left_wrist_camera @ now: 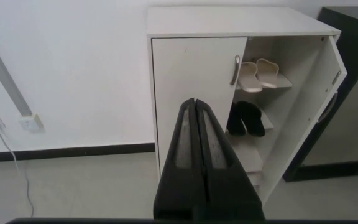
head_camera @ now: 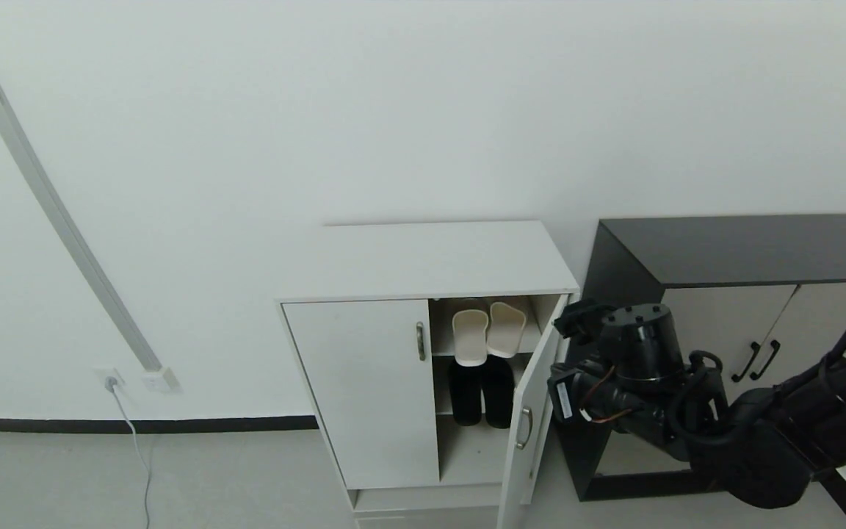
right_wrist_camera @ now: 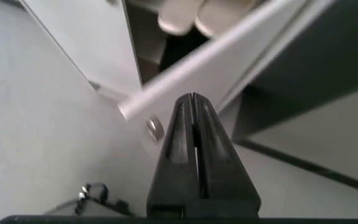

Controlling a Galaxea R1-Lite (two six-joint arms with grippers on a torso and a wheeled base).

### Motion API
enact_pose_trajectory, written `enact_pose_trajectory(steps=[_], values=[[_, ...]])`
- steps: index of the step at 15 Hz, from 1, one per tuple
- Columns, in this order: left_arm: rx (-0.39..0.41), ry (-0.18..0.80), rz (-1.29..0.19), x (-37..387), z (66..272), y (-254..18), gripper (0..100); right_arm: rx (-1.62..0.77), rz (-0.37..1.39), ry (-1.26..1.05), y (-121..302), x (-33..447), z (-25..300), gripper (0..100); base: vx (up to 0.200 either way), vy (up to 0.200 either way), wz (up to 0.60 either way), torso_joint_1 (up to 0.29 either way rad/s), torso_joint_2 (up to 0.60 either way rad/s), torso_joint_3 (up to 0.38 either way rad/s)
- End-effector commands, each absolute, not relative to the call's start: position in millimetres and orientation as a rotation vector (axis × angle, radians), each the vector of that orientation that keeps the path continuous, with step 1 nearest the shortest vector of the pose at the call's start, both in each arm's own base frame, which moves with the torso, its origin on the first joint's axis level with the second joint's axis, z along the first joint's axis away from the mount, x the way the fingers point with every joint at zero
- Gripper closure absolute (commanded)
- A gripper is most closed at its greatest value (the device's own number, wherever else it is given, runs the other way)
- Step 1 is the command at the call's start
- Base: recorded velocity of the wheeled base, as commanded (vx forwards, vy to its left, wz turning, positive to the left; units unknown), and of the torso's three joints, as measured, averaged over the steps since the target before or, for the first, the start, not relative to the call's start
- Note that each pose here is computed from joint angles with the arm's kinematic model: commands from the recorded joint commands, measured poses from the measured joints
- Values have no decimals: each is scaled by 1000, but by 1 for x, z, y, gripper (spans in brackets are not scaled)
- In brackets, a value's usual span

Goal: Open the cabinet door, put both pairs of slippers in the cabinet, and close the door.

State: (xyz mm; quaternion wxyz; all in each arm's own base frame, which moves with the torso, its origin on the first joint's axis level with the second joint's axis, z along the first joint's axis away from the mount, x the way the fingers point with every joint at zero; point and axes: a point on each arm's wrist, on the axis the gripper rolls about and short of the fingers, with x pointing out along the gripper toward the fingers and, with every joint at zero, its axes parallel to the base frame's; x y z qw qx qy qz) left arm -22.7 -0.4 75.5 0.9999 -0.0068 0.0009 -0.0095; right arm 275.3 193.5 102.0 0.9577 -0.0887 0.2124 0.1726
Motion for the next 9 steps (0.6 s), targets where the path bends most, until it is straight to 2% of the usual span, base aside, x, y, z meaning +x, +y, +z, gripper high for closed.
enact_pose_trajectory(steps=[1,4,9], values=[[-14,2,-20,-23,76,0,100,-206,330,497,183,271,84,100,0,0,0,0,0,0],[-14,2,-18,-23,76,0,100,-213,329,526,190,280,64,100,0,0,0,0,0,0],[-14,2,-18,-23,76,0,100,-181,333,460,220,323,41,100,0,0,0,0,0,0]])
